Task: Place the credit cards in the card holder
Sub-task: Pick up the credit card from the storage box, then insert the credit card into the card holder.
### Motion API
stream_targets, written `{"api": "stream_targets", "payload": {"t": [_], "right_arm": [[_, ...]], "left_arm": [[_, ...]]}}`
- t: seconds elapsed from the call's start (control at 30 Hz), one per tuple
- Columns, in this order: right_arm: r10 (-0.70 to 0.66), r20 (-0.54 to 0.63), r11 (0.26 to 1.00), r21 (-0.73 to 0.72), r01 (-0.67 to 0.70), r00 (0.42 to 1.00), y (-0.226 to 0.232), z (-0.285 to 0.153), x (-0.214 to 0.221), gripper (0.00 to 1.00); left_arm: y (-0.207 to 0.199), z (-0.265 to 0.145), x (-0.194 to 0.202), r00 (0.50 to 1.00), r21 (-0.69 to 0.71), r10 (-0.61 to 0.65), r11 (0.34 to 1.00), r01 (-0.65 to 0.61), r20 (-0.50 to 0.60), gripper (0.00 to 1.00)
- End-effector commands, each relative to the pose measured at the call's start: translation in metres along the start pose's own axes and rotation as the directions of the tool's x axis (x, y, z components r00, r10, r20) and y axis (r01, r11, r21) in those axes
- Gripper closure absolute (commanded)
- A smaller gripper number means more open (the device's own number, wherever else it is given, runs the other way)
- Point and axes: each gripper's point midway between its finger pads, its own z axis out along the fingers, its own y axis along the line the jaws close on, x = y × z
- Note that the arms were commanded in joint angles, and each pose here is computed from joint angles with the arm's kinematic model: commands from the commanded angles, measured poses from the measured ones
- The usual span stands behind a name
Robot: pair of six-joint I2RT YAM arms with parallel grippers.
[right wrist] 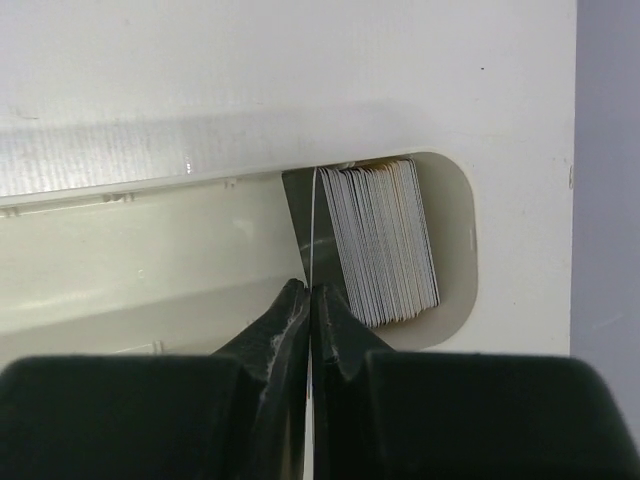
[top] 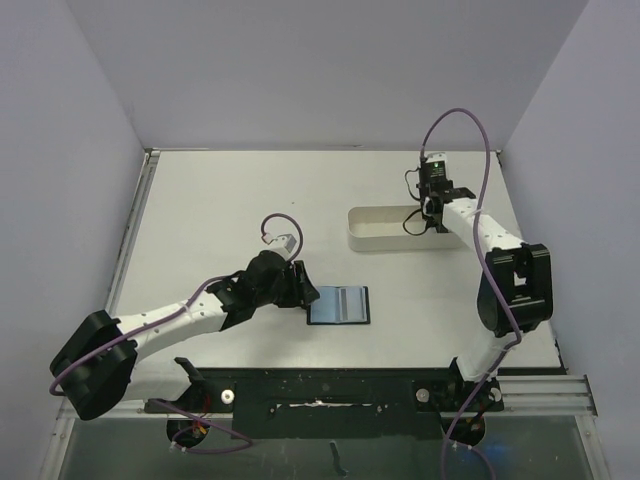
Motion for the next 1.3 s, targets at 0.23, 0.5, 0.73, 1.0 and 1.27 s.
{"api": "stream_targets", "payload": {"t": [0.23, 0.5, 0.73, 1.0, 1.27], "right_arm": [[0.107, 0.141, 0.981, -0.177, -0.081, 0.984, 0.028, -0.099, -0.042, 1.0], [0.193, 0.167, 0.956, -0.256, -0.146, 0.967, 0.066, -0.168, -0.013, 1.0], [0.314, 0.178, 0.841, -0.509, -0.186, 0.933, 0.112, -0.214, 0.018, 1.0], [0.464, 0.073, 0.645, -0.711, -0.28, 0.883, 0.157, -0.239, 0.051, 1.0], [0.491, -0.003, 0.578, -0.747, -0.329, 0.871, 0.184, -0.228, 0.077, 1.0]], "left_arm": [[0.012, 0.007, -0.006, 1.0, -0.031, 0.011, 0.999, -0.011, 0.001, 0.64], [0.008, 0.011, -0.001, 0.999, 0.031, 0.001, 1.0, 0.0, -0.033, 0.71], [0.01, 0.016, 0.01, 0.998, 0.075, -0.013, 0.997, 0.017, -0.061, 0.97], [0.025, 0.019, 0.022, 0.997, 0.046, -0.022, 0.999, 0.026, -0.077, 1.0], [0.032, 0.025, 0.031, 0.995, 0.043, -0.025, 0.999, 0.029, -0.093, 1.0]]}}
